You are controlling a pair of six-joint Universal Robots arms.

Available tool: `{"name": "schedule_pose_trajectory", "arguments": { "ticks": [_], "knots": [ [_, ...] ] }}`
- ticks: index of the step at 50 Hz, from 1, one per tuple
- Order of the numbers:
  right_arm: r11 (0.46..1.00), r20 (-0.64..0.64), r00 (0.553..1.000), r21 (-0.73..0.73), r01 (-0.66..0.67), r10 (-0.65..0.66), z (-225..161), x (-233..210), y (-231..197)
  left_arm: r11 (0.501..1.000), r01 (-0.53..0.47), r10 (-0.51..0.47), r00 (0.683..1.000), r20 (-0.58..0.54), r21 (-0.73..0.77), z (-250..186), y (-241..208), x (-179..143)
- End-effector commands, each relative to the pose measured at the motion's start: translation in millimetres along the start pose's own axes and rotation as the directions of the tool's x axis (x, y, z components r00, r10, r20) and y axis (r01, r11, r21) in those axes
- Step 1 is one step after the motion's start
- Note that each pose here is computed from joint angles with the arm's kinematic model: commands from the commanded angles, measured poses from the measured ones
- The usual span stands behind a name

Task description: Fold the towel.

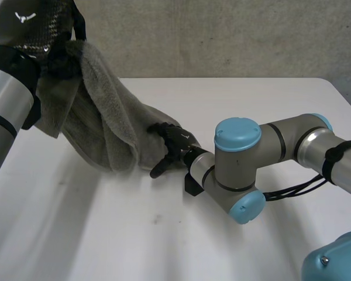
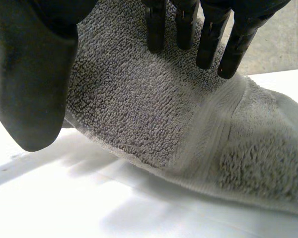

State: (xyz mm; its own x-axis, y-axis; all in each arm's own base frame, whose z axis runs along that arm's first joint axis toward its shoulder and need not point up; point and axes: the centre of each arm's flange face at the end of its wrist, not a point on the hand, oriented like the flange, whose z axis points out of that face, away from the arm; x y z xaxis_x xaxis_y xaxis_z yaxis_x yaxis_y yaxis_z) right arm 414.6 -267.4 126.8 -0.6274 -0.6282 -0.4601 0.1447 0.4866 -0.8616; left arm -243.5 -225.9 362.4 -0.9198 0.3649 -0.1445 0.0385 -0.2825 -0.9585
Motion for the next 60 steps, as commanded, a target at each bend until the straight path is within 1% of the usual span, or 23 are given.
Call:
{"name": "schedule_pose_trajectory", "arguments": {
  "ticks": [1, 2, 4, 13, 21, 31, 35, 37, 46, 51, 53, 54, 56, 57, 59, 60],
  "knots": [
    [1.0, 0.083, 0.997, -0.028, 0.005, -0.003, -7, -24, 2, 0.998, 0.046, -0.045, 0.999, -0.01, 0.054, -4, -22, 3],
    [1.0, 0.083, 0.997, -0.028, 0.005, -0.003, -7, -24, 2, 0.997, 0.052, -0.052, 0.999, -0.015, 0.06, -5, -26, 5],
    [0.999, 0.139, 0.99, -0.047, 0.008, -0.002, -9, -39, 7, 0.996, 0.057, -0.056, 0.998, -0.02, 0.062, -5, -29, 6],
    [0.999, 0.189, 0.982, -0.041, 0.023, -0.015, -9, -59, 12, 0.994, 0.088, -0.083, 0.994, -0.075, 0.066, -14, -37, 22],
    [0.999, 0.214, 0.977, -0.037, 0.019, -0.011, -6, -70, 16, 0.991, 0.094, -0.091, 0.995, -0.038, 0.091, -21, -47, 20],
    [0.992, 0.286, 0.956, -0.126, -0.03, 0.065, -14, -96, 44, 0.992, 0.09, -0.089, 0.996, -0.027, 0.082, -17, -44, 18],
    [0.989, 0.309, 0.947, -0.142, -0.048, 0.09, -14, -102, 47, 0.993, 0.091, -0.09, 0.996, -0.026, 0.076, -16, -41, 19],
    [0.985, 0.321, 0.939, -0.155, -0.076, 0.123, -13, -106, 47, 0.993, 0.091, -0.089, 0.996, -0.025, 0.074, -16, -41, 18],
    [0.977, 0.321, 0.929, -0.165, -0.138, 0.186, -11, -108, 42, 0.993, 0.09, -0.088, 0.996, -0.022, 0.071, -16, -39, 18],
    [0.975, 0.305, 0.932, -0.158, -0.153, 0.196, -14, -102, 28, 0.994, 0.085, -0.084, 0.996, -0.015, 0.066, -15, -37, 16],
    [0.98, 0.249, 0.952, -0.125, -0.152, 0.179, -19, -81, 1, 0.994, 0.084, -0.083, 0.996, -0.014, 0.063, -16, -37, 15],
    [0.98, 0.248, 0.952, -0.125, -0.152, 0.179, -19, -81, 1, 0.994, 0.084, -0.083, 0.996, -0.014, 0.063, -16, -37, 15],
    [0.994, 0.158, 0.983, -0.056, -0.089, 0.097, -23, -43, -32, 0.994, 0.084, -0.083, 0.996, -0.014, 0.063, -17, -37, 15],
    [0.995, 0.158, 0.983, -0.055, -0.088, 0.096, -23, -43, -32, 0.994, 0.084, -0.083, 0.996, -0.014, 0.065, -17, -38, 15],
    [1.0, 0.081, 0.997, 0.009, 0.01, -0.011, -30, -13, -59, 0.995, 0.084, -0.083, 0.996, -0.015, 0.062, -18, -37, 15],
    [1.0, 0.081, 0.997, 0.009, 0.011, -0.011, -30, -13, -59, 0.995, 0.084, -0.083, 0.996, -0.016, 0.059, -18, -36, 15]
  ]
}}
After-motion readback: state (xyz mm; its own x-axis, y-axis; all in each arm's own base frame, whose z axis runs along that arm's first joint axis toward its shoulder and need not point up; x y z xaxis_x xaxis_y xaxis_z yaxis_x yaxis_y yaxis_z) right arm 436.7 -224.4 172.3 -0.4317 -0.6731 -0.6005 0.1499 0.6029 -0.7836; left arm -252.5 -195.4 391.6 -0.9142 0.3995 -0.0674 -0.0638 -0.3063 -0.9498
